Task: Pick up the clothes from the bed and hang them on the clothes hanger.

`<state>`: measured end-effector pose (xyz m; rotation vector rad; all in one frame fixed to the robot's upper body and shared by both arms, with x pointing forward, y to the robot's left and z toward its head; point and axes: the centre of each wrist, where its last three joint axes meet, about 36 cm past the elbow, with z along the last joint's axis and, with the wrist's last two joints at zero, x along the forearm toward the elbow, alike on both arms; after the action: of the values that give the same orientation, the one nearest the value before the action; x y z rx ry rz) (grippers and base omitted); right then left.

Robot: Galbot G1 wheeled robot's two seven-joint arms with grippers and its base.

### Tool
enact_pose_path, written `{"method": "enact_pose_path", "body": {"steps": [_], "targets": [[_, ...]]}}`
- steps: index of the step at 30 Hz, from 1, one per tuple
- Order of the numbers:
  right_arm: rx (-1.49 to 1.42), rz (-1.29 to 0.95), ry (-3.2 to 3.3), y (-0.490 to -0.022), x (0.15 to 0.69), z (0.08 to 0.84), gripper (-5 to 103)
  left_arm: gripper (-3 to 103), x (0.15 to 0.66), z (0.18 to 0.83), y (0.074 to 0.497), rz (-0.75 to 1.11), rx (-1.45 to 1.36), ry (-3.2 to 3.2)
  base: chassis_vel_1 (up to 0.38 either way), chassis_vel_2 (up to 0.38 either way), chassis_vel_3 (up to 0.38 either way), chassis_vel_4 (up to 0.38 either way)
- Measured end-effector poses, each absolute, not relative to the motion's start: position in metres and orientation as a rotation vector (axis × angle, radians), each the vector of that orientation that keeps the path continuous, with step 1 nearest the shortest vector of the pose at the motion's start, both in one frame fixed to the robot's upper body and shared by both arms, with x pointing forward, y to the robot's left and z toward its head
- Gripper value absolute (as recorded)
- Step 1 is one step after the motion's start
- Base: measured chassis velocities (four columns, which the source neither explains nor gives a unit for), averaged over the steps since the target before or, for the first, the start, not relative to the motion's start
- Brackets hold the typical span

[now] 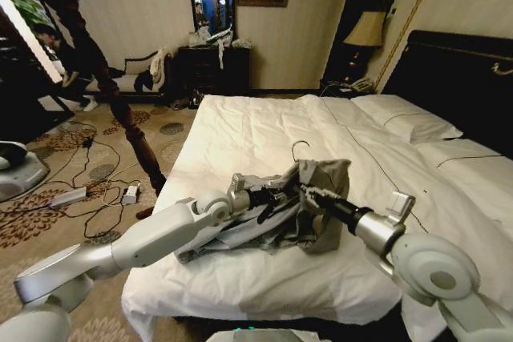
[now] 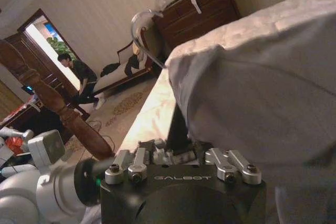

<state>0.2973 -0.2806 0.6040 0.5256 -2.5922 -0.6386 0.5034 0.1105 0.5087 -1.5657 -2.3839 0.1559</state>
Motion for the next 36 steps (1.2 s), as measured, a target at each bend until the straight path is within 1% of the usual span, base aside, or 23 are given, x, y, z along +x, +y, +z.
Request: {"method": "enact_pose_path", "body": {"steps": [1,2,4,5,7,8,9,11,12,13,14,15,16,17,18,20,21,22,23,27,32,34,36], "targets": [[0.521,-0.64,-2.591,-0.281,0.297,0.604,48,16,0.504,0.509,0.111,0.157,-1.563,-2.387,0.0,0.0,0.0,0.0],[0.514,-0.638,-2.591,-0.283,0.296,0.603,48,16,0.504,0.51,0.111,0.159,-1.561,-2.39,0.0,0.0,0.0,0.0],[0.471,-0.581,-2.632,-0.287,0.295,0.604,58,16,0.505,0.512,0.114,0.164,-1.556,-2.395,0.0,0.0,0.0,0.0],[0.471,-0.581,-2.632,-0.287,0.295,0.604,58,16,0.505,0.512,0.114,0.164,-1.556,-2.395,0.0,0.0,0.0,0.0],[0.433,-0.499,-2.695,-0.291,0.295,0.607,70,16,0.502,0.515,0.118,0.164,-1.561,-2.392,0.0,0.0,0.0,0.0],[0.4,-0.414,-2.756,-0.293,0.295,0.61,75,16,0.5,0.517,0.123,0.16,-1.567,-2.389,0.0,0.0,0.0,0.0],[0.4,-0.414,-2.756,-0.293,0.295,0.61,75,16,0.5,0.517,0.123,0.16,-1.567,-2.389,0.0,0.0,0.0,0.0],[0.345,-0.14,-2.894,-0.296,0.294,0.61,85,16,0.495,0.524,0.133,0.145,-1.575,-2.388,0.0,0.0,0.0,0.0],[0.334,-0.006,-2.942,-0.296,0.293,0.609,85,16,0.494,0.526,0.135,0.14,-1.575,-2.389,0.0,0.0,0.0,0.0],[0.334,-0.006,-2.942,-0.296,0.293,0.609,85,16,0.494,0.526,0.135,0.14,-1.575,-2.389,0.0,0.0,0.0,0.0],[0.329,0.15,-2.996,-0.296,0.292,0.606,90,16,0.493,0.528,0.137,0.137,-1.578,-2.393,0.0,0.0,0.0,0.0],[0.325,0.237,-3.021,-0.297,0.292,0.604,95,16,0.493,0.53,0.138,0.138,-1.579,-2.396,0.0,0.0,0.0,0.0],[0.294,0.476,-3.059,-0.302,0.295,0.595,99,16,0.492,0.532,0.14,0.141,-1.582,-2.401,0.0,0.0,0.0,0.0],[0.287,0.597,-3.063,-0.306,0.297,0.59,100,16,0.491,0.533,0.14,0.141,-1.583,-2.402,0.0,0.0,0.0,0.0],[0.287,0.597,-3.063,-0.306,0.297,0.59,100,16,0.491,0.533,0.14,0.141,-1.583,-2.402,0.0,0.0,0.0,0.0],[0.28,0.79,-3.05,-0.311,0.3,0.58,100,16,0.489,0.534,0.143,0.137,-1.585,-2.401,0.0,0.0,0.0,0.0],[0.281,1.008,-3.022,-0.317,0.303,0.57,100,16,0.487,0.535,0.144,0.129,-1.591,-2.399,0.0,0.0,0.0,0.0],[0.283,1.101,-3.005,-0.319,0.304,0.566,100,16,0.485,0.536,0.144,0.127,-1.597,-2.395,0.0,0.0,0.0,0.0],[0.283,1.101,-3.005,-0.319,0.304,0.566,100,16,0.485,0.536,0.144,0.127,-1.597,-2.395,0.0,0.0,0.0,0.0],[0.308,1.439,-2.931,-0.33,0.313,0.552,100,16,0.479,0.537,0.14,0.115,-1.622,-2.368,0.0,0.0,0.0,0.0],[0.311,1.634,-2.874,-0.342,0.32,0.547,100,16,0.478,0.542,0.143,0.084,-1.633,-2.356,0.0,0.0,0.0,0.0],[0.308,1.652,-2.867,-0.343,0.321,0.547,100,16,0.477,0.543,0.144,0.085,-1.634,-2.355,0.0,0.0,0.0,0.0],[0.298,1.725,-2.843,-0.347,0.324,0.547,100,16,0.475,0.544,0.148,0.085,-1.639,-2.347,0.0,0.0,0.0,0.0]]}}
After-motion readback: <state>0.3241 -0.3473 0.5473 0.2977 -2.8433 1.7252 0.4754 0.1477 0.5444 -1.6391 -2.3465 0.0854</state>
